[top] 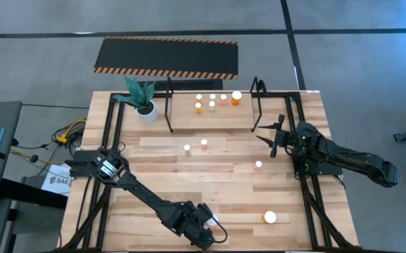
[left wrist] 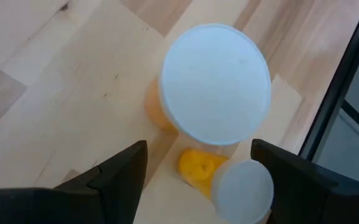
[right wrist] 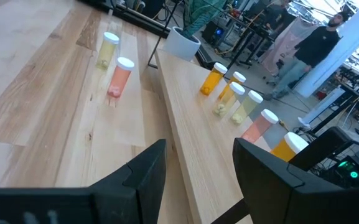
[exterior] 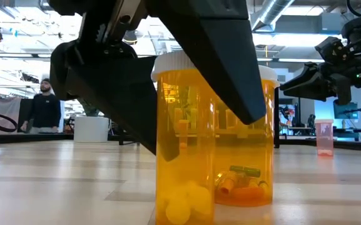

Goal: Pick and place medicine bottles onto shelf by color
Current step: Put the small orange pill bottle aligned with the other orange pill bottles on the shelf

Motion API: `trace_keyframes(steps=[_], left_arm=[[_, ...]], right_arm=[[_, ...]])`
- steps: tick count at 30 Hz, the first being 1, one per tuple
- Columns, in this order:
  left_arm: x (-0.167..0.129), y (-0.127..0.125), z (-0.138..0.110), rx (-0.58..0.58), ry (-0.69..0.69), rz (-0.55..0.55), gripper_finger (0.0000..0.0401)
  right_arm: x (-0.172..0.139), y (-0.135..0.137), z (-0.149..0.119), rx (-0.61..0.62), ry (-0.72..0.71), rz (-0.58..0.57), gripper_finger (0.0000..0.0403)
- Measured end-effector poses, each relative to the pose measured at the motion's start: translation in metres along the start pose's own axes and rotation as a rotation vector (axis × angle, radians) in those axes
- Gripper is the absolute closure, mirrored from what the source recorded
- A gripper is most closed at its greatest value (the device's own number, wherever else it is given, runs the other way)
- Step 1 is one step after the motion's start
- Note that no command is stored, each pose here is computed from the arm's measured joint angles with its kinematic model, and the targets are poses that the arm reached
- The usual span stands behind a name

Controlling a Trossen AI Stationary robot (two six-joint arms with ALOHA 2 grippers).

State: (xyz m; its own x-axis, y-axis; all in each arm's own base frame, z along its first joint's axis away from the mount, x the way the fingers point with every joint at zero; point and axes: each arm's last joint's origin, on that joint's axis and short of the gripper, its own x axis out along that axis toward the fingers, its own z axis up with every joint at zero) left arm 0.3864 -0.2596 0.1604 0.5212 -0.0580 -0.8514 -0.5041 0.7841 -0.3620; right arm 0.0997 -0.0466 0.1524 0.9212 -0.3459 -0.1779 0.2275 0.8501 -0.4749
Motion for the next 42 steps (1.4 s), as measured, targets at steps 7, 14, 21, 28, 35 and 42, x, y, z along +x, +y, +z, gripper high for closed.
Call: trace_keyframes(steps=[7, 14, 21, 28, 35, 42], left_arm=[[0.0, 0.0, 0.0, -0.004, -0.002, 0.002, 0.0156], [0.0, 0.002, -0.001, 0.001, 0.007, 0.015, 0.0233], [0.0, 0.003, -0.002, 0.005, 0.018, 0.032, 0.0282], [0.0, 0.007, -0.003, 0.013, 0.038, 0.065, 0.0286], [-0.001, 0.013, -0.002, 0.027, 0.059, 0.121, 0.0286], [-0.002, 0.021, 0.011, 0.007, 0.105, 0.139, 0.0287]], right_arm=[[0.0, 0.0, 0.0, 0.0, -0.001, 0.0, 0.0196], [0.0, 0.0, 0.0, 0.0, -0.001, 0.0, 0.0196], [0.0, 0.0, 0.0, 0.0, -0.001, 0.0, 0.0196], [0.0, 0.0, 0.0, 0.0, -0.001, 0.0, 0.0196], [0.0, 0.0, 0.0, 0.0, -0.001, 0.0, 0.0196], [0.0, 0.0, 0.0, 0.0, -0.001, 0.0, 0.0196]])
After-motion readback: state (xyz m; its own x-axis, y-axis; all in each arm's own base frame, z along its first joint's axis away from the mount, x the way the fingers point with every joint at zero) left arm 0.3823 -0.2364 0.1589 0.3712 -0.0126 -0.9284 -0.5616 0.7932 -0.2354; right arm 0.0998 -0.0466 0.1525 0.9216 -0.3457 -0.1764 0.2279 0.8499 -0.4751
